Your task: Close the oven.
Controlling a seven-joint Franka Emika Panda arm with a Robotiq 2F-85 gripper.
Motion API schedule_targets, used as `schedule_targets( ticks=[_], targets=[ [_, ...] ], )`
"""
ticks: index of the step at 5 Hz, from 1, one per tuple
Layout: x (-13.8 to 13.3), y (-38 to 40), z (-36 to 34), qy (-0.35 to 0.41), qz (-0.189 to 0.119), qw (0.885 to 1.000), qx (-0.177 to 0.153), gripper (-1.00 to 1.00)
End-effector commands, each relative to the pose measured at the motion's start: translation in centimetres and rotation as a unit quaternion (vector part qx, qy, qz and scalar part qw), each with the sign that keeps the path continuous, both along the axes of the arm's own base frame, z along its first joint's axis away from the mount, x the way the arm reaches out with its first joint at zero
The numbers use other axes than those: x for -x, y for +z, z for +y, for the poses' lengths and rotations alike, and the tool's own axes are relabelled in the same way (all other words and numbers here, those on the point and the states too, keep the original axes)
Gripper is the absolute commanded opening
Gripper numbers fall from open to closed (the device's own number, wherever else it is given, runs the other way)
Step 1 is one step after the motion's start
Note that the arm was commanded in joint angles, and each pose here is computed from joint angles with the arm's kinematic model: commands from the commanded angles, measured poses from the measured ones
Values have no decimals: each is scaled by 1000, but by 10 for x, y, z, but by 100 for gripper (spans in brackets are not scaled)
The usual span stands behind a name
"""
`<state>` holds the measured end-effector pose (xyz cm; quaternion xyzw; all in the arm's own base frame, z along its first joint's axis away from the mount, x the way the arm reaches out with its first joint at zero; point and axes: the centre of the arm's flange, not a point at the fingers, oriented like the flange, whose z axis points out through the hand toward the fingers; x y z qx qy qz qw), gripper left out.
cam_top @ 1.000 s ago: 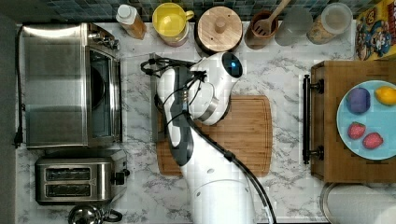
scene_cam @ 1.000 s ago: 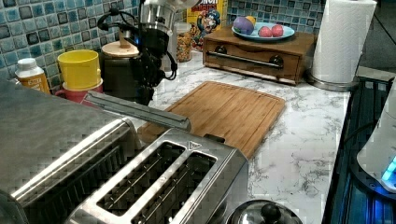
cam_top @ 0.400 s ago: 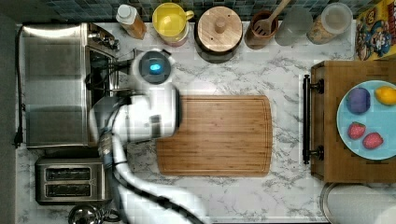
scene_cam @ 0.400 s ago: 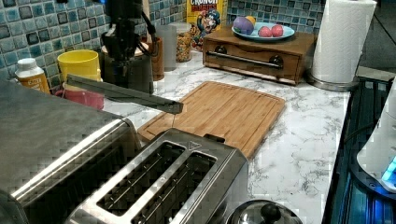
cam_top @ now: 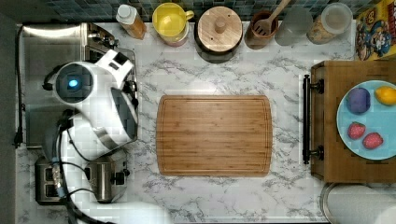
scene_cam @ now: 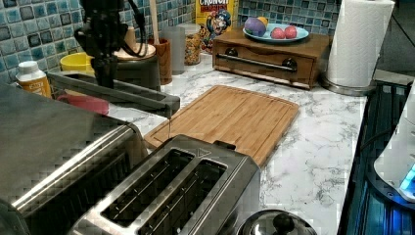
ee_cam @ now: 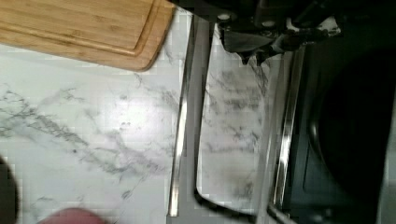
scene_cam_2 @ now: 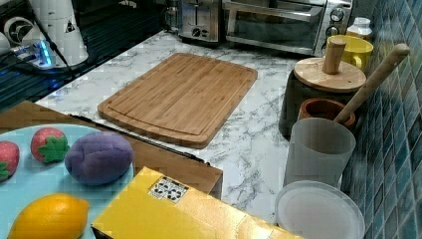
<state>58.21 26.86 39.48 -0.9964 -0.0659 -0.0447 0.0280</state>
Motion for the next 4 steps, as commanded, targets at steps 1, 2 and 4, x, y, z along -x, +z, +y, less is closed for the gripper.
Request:
schedule_targets(
  ticks=[1, 2, 4],
  targets=[
    [2, 86, 57, -64, -86, 993, 42, -100],
    [-4, 84, 63, -63, -37, 997, 36, -100],
    [6, 130, 27, -113, -116, 985, -56, -100]
  ],
)
